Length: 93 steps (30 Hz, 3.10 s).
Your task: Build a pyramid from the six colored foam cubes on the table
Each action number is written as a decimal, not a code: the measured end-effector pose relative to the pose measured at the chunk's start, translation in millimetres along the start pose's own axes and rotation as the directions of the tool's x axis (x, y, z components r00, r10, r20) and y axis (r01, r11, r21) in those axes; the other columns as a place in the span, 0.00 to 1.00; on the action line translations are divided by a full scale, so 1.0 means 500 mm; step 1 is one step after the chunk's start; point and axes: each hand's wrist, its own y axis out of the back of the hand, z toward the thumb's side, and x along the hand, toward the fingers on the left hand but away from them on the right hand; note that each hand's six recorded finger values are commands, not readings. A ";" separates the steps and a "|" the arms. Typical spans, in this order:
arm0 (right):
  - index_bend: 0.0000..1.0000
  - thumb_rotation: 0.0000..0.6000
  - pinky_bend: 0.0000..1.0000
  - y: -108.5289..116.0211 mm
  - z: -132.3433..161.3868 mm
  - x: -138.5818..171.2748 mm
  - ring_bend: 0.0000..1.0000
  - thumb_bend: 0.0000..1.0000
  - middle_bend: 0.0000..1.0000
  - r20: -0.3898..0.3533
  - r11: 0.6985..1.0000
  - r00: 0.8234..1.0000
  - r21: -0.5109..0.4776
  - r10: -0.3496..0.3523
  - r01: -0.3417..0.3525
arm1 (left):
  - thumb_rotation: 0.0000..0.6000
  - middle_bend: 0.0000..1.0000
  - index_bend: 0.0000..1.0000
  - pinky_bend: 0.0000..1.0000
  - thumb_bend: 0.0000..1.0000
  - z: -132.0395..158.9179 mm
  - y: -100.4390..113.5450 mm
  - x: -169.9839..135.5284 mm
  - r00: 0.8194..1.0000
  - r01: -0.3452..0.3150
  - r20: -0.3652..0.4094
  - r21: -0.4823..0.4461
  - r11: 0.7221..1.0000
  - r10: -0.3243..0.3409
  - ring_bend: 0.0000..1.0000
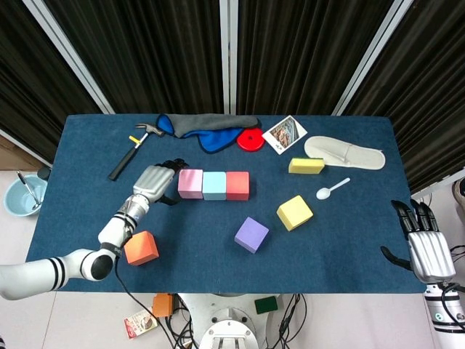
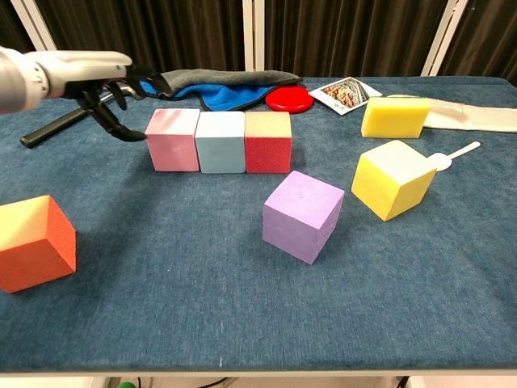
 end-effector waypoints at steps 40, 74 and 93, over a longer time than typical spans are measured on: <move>0.00 1.00 0.04 -0.006 -0.015 0.005 0.01 0.19 0.09 0.018 1.000 1.000 -0.012 0.004 -0.004 | 0.97 0.28 0.27 0.26 0.24 0.027 -0.022 0.048 1.000 -0.007 -0.014 0.045 0.999 0.007 0.24; 0.00 1.00 0.04 -0.009 -0.021 0.005 0.01 0.19 0.09 0.024 1.000 1.000 -0.014 0.012 -0.011 | 0.95 0.28 0.26 0.28 0.24 0.042 -0.033 0.053 0.998 -0.004 -0.061 0.053 0.999 0.007 0.23; 0.00 1.00 0.04 -0.013 -0.021 0.004 0.01 0.19 0.09 0.022 1.000 1.000 -0.016 0.016 -0.015 | 0.96 0.28 0.25 0.28 0.24 0.041 -0.039 0.047 0.997 -0.003 -0.071 0.065 0.998 0.007 0.24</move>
